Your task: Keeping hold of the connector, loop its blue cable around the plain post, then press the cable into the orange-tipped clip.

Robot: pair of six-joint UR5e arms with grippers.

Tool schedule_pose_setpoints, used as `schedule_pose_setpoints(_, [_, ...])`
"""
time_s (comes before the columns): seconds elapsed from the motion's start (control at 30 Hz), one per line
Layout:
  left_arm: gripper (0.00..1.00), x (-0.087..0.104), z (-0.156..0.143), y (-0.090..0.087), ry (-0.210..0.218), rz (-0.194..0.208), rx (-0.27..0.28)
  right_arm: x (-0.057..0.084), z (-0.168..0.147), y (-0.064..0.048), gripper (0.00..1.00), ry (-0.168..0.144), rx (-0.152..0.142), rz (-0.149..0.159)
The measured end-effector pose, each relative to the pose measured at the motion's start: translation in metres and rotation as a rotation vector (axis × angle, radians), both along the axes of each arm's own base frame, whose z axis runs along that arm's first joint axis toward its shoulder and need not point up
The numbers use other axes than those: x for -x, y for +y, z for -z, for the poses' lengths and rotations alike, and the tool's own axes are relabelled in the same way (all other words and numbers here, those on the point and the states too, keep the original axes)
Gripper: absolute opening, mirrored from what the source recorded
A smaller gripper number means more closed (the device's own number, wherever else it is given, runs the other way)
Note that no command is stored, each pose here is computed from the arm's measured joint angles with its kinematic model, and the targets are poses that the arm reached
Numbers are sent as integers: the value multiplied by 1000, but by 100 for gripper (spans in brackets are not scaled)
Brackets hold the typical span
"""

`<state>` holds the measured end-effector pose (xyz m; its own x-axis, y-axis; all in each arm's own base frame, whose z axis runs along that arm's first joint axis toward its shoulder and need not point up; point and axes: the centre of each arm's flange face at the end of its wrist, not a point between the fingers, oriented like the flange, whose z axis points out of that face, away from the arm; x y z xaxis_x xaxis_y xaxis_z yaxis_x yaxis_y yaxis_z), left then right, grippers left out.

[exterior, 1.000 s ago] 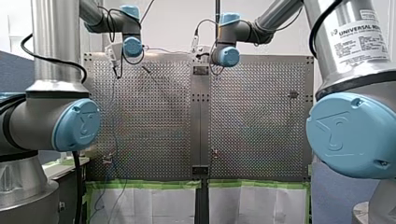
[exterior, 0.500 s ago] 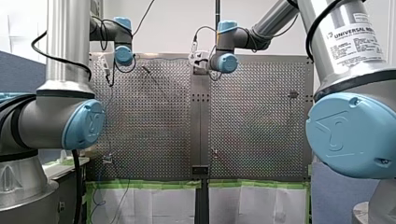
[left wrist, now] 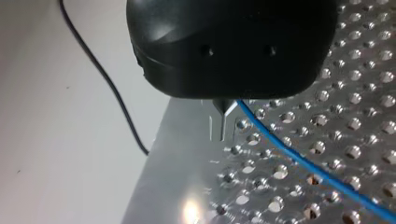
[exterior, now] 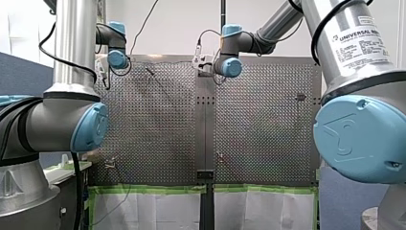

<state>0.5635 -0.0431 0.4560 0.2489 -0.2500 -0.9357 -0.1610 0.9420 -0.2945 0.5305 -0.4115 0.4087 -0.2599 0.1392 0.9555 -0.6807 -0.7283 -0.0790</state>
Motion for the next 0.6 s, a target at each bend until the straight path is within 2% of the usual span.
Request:
schedule_pose_setpoints(0.13, [0, -3, 4, -5, 8, 44, -2, 0, 2, -2, 0, 1, -1, 2])
schedule_pose_setpoints(0.27, [0, -9, 17, -11, 36, 80, -2, 1, 4, -5, 0, 2, -3, 8])
schedule_pose_setpoints(0.47, [0, -18, 37, -13, 72, 90, 4, 4, 5, -10, 0, -2, -1, 18])
schedule_pose_setpoints(0.6, [0, -20, 42, -13, 78, 91, 7, 3, 11, -14, 0, 2, -5, 22])
